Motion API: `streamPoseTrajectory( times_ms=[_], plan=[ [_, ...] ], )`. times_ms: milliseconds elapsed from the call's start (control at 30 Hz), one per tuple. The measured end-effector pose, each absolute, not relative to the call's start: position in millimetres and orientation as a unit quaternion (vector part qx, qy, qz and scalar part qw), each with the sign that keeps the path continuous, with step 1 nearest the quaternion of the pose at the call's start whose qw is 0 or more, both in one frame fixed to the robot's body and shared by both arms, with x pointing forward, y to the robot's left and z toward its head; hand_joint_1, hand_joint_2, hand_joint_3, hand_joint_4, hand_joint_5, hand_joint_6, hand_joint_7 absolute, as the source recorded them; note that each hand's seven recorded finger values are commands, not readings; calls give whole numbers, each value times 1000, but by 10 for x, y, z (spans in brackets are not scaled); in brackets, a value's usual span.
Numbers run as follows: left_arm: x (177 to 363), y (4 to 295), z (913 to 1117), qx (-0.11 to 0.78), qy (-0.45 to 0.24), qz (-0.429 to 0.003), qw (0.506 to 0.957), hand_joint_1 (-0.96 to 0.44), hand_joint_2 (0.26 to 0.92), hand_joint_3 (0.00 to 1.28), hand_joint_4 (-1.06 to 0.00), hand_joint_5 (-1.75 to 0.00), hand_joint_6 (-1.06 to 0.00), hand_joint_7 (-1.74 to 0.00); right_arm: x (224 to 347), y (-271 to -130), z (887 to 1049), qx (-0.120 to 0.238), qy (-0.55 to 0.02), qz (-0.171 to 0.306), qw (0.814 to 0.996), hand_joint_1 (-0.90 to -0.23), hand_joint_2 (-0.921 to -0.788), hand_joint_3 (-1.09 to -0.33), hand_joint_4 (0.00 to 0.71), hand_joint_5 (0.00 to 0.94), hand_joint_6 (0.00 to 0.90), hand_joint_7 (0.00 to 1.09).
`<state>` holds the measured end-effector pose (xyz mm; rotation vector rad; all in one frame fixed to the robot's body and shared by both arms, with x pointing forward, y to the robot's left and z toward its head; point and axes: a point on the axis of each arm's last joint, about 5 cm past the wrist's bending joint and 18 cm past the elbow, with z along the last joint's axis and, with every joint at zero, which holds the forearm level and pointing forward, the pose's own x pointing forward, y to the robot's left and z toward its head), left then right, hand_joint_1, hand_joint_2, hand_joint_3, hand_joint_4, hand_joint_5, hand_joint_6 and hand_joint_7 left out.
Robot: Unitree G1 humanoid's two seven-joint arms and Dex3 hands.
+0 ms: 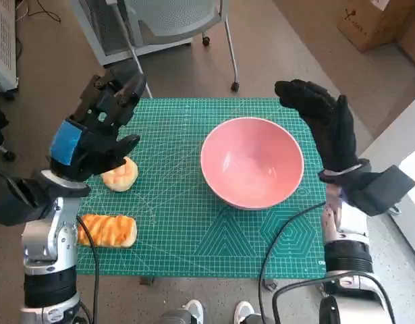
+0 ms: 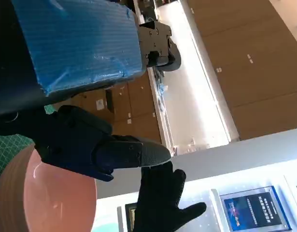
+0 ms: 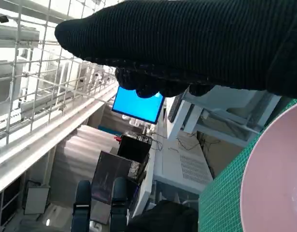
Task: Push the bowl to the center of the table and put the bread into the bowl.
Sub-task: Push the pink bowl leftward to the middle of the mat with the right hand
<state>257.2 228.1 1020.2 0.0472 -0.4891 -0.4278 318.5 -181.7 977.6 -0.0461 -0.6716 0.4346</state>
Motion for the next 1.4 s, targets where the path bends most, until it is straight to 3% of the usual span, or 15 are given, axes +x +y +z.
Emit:
streamPoseTrajectory(
  times_ms=[267, 433, 700, 867, 1133, 1400],
  plan=[
    [2572, 2280, 10202, 23, -240, -210, 947, -510, 853, 372, -64, -8, 1, -500, 3190, -1833, 9769, -22, -324, 210, 922, -682, -921, -693, 189, 3, 313, 4],
    [2574, 2274, 10201, 23, -240, -209, 948, -509, 850, 376, -65, -8, 1, -496, 3213, -1916, 9746, -24, -312, 201, 928, -673, -921, -695, 171, 0, 312, 3],
    [2572, 2275, 10204, 25, -240, -209, 948, -517, 847, 382, -63, -8, 1, -493, 3208, -2171, 9655, -38, -281, 138, 949, -643, -921, -733, 125, 0, 291, 0],
    [2572, 2279, 10205, 25, -240, -209, 948, -523, 844, 380, -67, -10, 1, -499, 3189, -2255, 9577, -53, -255, 94, 961, -626, -921, -782, 93, 0, 255, 0],
    [2570, 2282, 10206, 27, -243, -208, 947, -532, 846, 371, -70, -11, 1, -506, 3162, -2282, 9447, -64, -213, 40, 974, -643, -921, -805, 99, 6, 237, 0],
    [2563, 2297, 10209, 30, -245, -204, 947, -535, 851, 362, -77, -15, 1, -509, 3153, -2205, 9308, -56, -163, 11, 985, -628, -921, -823, 94, 2, 236, 0]
  ],
)
